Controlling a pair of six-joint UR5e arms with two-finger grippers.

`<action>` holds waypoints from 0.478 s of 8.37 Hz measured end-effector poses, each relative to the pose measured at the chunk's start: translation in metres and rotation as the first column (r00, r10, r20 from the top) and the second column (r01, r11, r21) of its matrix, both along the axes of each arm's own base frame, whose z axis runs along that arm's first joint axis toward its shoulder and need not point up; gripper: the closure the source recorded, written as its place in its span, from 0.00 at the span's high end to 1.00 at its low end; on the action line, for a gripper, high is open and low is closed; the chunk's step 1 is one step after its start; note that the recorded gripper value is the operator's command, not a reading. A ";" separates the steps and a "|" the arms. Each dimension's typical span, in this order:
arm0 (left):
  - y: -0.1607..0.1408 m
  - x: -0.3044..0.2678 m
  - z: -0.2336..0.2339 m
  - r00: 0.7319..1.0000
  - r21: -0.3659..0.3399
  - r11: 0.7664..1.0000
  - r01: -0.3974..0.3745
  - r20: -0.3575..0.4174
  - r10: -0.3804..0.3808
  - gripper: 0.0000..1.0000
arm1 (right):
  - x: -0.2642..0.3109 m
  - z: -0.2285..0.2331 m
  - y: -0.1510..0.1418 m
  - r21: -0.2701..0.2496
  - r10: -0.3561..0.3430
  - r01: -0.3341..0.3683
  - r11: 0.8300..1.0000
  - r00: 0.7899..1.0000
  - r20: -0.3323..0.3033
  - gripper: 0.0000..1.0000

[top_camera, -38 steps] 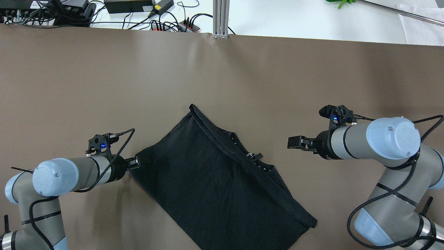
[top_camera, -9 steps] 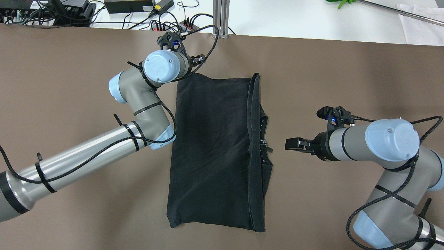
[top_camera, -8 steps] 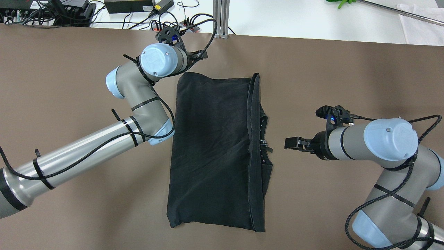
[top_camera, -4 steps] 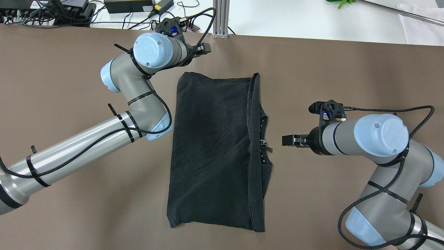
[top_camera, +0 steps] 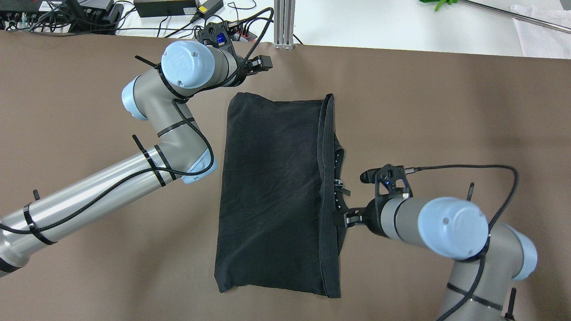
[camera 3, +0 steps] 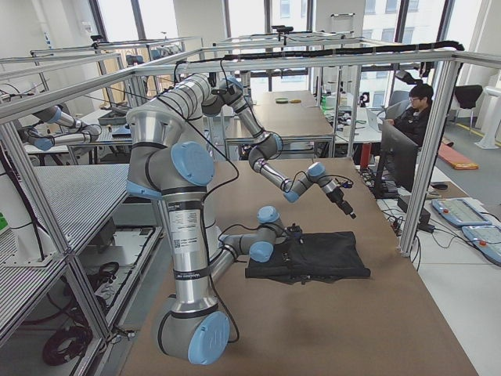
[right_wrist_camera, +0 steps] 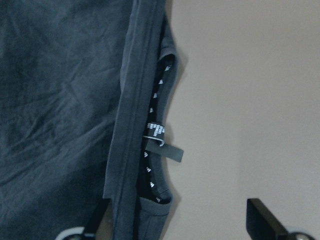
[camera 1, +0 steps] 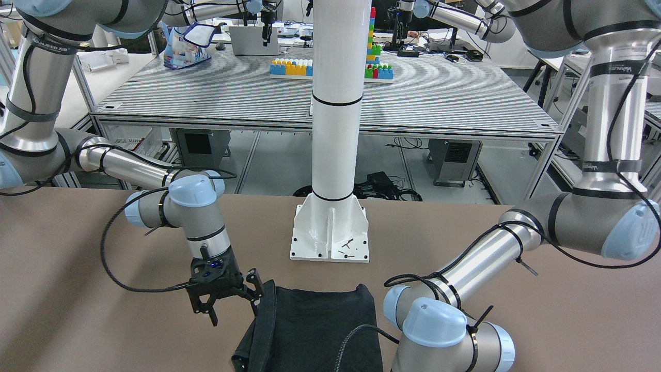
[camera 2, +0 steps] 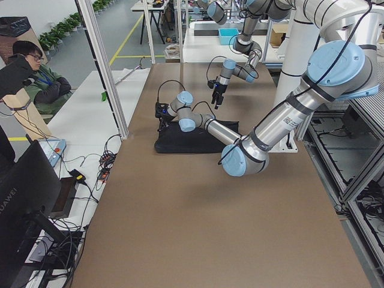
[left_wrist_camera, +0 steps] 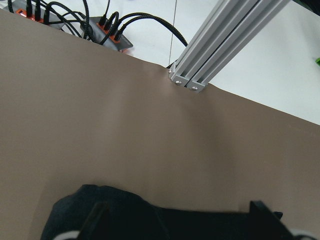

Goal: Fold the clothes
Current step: 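Move the right gripper to the shirt's near corner and grasp it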

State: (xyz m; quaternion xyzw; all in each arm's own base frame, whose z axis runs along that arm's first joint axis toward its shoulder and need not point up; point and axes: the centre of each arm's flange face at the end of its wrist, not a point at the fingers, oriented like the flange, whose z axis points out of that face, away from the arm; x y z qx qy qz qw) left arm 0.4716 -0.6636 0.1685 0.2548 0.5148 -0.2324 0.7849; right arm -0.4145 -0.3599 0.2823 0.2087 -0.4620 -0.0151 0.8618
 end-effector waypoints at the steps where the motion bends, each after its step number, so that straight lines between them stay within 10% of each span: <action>1: 0.000 -0.002 0.000 1.000 0.002 1.000 0.001 -0.003 -0.001 1.00 | -0.024 -0.001 0.029 0.036 -0.020 0.021 0.999 1.000 -0.015 0.94; 4: 0.002 -0.007 0.001 1.000 0.003 1.000 0.007 -0.008 -0.007 1.00 | -0.068 0.004 0.091 0.106 -0.060 0.070 0.992 0.994 -0.092 0.92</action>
